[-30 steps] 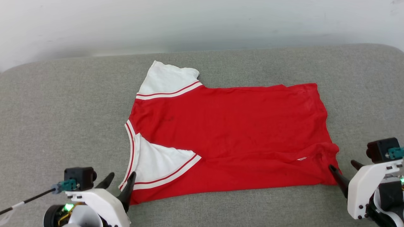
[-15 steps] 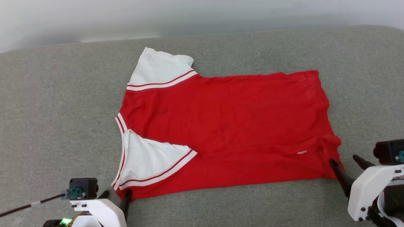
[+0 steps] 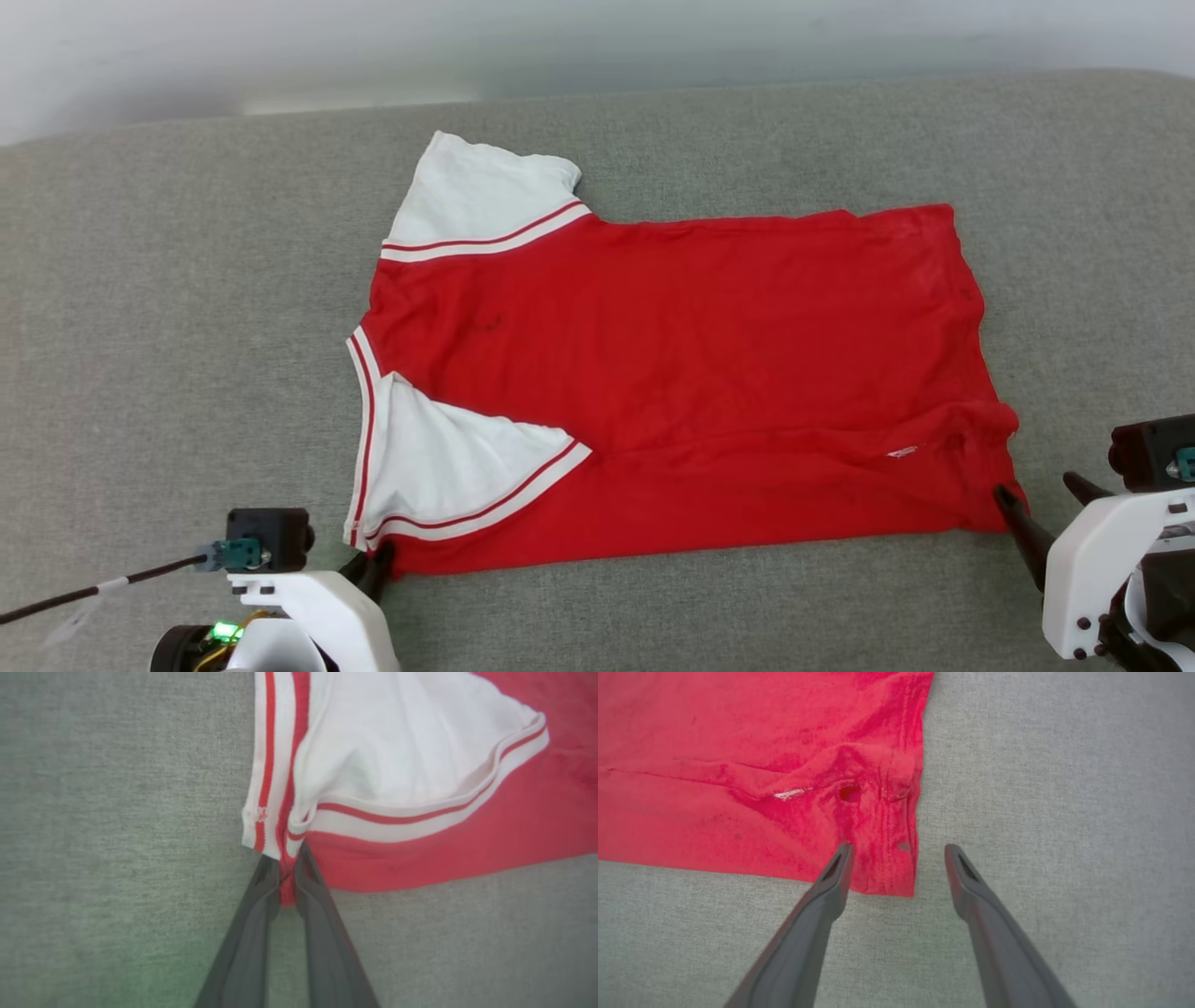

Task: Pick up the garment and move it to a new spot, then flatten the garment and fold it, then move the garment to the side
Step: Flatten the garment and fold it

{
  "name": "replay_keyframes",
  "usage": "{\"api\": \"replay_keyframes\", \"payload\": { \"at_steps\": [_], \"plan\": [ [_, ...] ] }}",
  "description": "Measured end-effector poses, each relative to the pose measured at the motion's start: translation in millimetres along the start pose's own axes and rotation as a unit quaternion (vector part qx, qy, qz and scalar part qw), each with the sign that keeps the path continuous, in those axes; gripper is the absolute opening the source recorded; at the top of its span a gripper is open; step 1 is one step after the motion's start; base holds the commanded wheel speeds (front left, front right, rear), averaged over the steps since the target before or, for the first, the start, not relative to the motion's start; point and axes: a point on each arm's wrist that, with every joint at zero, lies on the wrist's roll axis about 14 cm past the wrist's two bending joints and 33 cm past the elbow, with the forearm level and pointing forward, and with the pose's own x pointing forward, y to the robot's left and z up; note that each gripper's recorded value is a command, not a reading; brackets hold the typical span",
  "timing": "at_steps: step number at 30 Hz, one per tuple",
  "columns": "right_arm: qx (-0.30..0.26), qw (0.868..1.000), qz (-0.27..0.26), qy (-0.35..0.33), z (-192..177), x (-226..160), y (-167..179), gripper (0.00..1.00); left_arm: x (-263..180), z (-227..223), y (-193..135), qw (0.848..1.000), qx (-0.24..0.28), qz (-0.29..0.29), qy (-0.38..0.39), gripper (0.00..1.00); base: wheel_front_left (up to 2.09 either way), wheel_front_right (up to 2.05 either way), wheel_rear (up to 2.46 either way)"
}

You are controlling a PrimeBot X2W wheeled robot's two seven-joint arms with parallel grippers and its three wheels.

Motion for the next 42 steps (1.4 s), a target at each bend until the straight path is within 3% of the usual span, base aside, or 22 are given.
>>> {"api": "replay_keyframes", "payload": {
  "at_steps": [10, 21, 22, 23, 25, 32, 42],
  "plan": [
    [-0.001, 0.998, 0.004, 0.058, -19.0, 20.5, 5.8, 1.0, -25.0, 37.6, -18.2, 0.996, 0.016, -0.026, -0.081, 0.0, 0.0, 0.0, 0.0],
    [-0.013, 0.993, 0.002, 0.113, -42.2, 44.3, 9.3, 1.0, -28.8, 45.8, -18.7, 0.995, 0.025, -0.027, -0.093, 0.0, 0.0, 0.0, 0.0],
    [-0.012, 0.993, 0.003, 0.116, -43.2, 45.4, 9.5, 0.71, -28.5, 45.2, -19.2, 0.995, 0.024, -0.029, -0.091, 0.0, 0.0, 0.0, 0.0],
    [-0.01, 0.993, 0.003, 0.115, -43.2, 46.2, 9.6, 0.28, -28.4, 44.2, -19.5, 0.995, 0.024, -0.029, -0.089, 0.0, 0.0, 0.0, 0.0],
    [-0.001, 0.994, 0.004, 0.109, -41.2, 47.0, 9.9, 0.0, -28.5, 43.3, -19.3, 0.995, 0.026, -0.03, -0.088, 0.0, 0.0, 0.0, 0.0],
    [0.012, 0.996, -0.005, 0.086, -31.8, 33.0, 0.9, 0.0, -36.3, 28.0, -7.2, 0.996, 0.052, -0.015, -0.067, 0.0, 0.0, 0.0, 0.0],
    [0.05, 0.996, -0.007, 0.077, -37.2, -21.0, -15.0, 0.0, -60.5, -12.1, -11.7, 0.999, 0.042, -0.027, -0.023, 0.0, 0.0, 0.0, 0.0]
  ]
}}
